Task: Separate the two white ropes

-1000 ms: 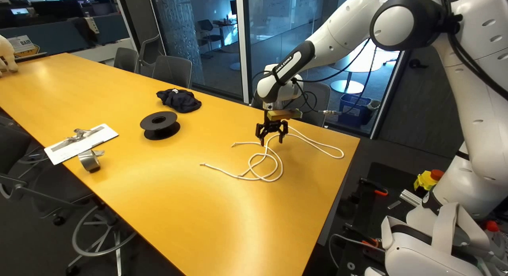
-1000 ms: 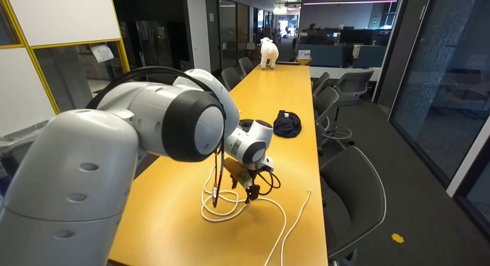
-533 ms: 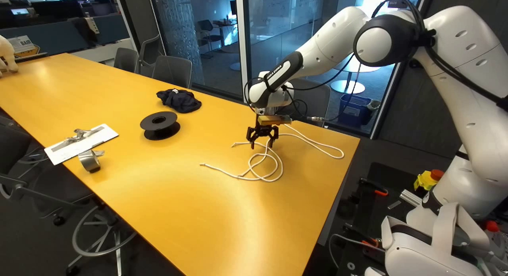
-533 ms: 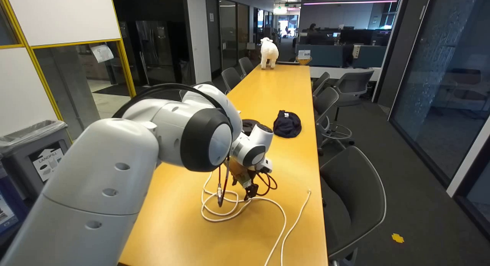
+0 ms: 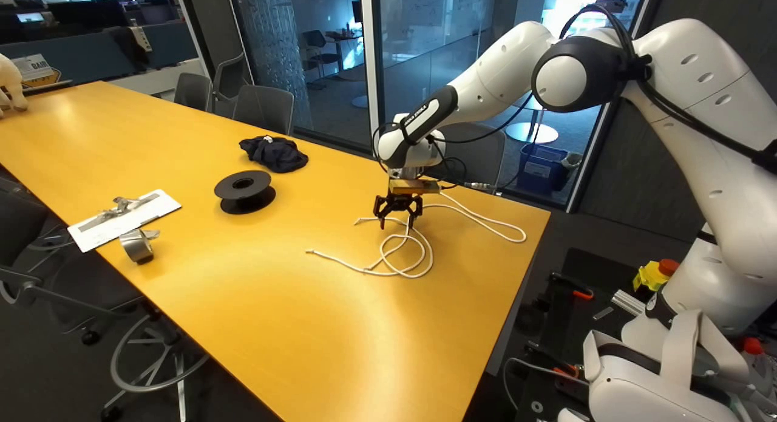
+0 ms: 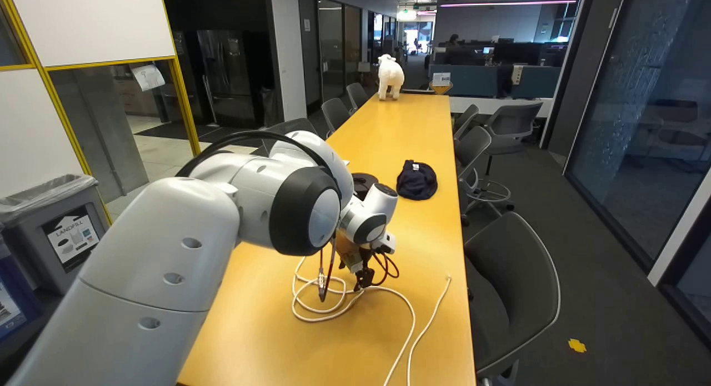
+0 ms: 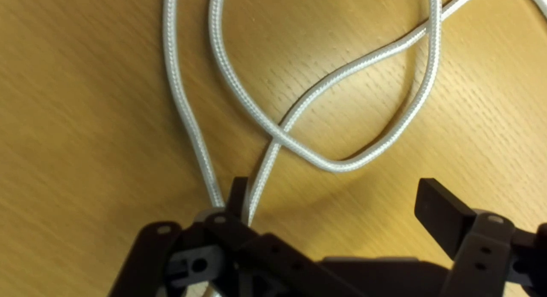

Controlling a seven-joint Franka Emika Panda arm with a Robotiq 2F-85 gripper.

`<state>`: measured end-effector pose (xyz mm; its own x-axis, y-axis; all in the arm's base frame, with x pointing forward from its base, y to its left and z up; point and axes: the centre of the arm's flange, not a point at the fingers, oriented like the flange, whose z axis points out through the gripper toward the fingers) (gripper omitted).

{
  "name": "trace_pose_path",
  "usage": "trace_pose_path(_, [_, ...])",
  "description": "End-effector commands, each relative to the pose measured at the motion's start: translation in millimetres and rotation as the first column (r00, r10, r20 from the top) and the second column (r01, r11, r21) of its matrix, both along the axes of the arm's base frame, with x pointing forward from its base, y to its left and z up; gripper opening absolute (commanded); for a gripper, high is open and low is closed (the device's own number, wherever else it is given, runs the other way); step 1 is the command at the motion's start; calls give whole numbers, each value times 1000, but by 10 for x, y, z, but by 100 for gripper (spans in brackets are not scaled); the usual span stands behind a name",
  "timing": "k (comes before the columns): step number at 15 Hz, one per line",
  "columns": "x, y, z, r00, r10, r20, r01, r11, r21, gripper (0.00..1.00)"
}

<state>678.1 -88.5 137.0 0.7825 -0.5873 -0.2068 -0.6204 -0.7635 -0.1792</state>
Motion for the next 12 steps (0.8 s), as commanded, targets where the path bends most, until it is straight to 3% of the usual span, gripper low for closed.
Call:
trace_pose_path(1, [50,39,1,998,-55,-2,55,998,1,100])
trace_pose_path(12, [-2,66,-108,988,-154,29,156,979,-128,100])
